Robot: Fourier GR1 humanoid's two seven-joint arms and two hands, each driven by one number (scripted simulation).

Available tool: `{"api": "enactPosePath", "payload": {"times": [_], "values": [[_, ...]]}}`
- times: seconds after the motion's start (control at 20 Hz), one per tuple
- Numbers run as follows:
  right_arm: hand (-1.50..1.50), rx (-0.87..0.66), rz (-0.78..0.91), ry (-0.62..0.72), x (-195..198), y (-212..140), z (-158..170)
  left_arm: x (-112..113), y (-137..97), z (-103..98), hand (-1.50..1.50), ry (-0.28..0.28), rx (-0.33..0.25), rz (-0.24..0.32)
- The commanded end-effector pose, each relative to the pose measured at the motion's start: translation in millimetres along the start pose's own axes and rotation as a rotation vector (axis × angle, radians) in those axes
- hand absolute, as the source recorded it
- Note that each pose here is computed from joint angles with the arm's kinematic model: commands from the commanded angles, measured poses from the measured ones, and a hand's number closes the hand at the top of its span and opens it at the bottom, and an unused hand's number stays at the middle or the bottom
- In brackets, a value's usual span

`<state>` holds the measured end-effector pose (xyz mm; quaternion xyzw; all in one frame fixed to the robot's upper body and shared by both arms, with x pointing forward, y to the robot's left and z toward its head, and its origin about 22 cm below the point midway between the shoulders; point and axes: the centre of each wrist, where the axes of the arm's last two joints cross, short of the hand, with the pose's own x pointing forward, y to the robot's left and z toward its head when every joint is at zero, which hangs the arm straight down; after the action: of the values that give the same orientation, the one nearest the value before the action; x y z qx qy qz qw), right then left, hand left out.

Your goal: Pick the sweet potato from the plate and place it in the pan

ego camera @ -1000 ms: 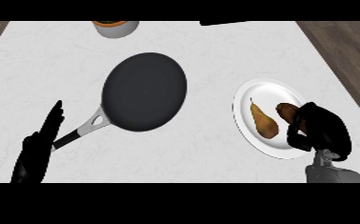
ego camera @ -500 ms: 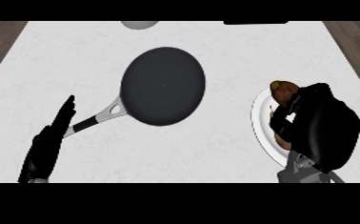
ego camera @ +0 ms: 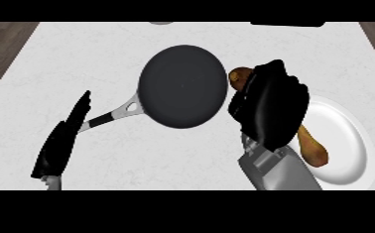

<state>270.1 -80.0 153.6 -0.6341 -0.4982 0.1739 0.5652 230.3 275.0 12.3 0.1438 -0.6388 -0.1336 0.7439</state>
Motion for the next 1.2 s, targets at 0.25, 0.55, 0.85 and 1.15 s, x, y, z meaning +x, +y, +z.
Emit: {"api": "enactPosePath", "payload": {"times": [0.25,0.55,0.85,1.15], "values": [[1.5,0.116,-0.127,0.243,32.3,40.2,-52.4,-0.9,3.4,-4.4,0.0,-0.03,-0.028,-0.005],[1.5,0.267,-0.031,0.27,29.6,93.7,-69.4,10.0,-4.4,-10.4,0.0,-0.031,-0.044,-0.004],[-1.5,0.405,-0.311,0.463,4.9,106.0,-92.4,11.5,-6.4,-11.1,0.0,-0.055,-0.059,0.0],[-1.5,0.295,-0.564,0.44,9.8,113.6,-95.8,18.7,-17.6,-15.6,0.0,-0.064,-0.069,0.005]]}}
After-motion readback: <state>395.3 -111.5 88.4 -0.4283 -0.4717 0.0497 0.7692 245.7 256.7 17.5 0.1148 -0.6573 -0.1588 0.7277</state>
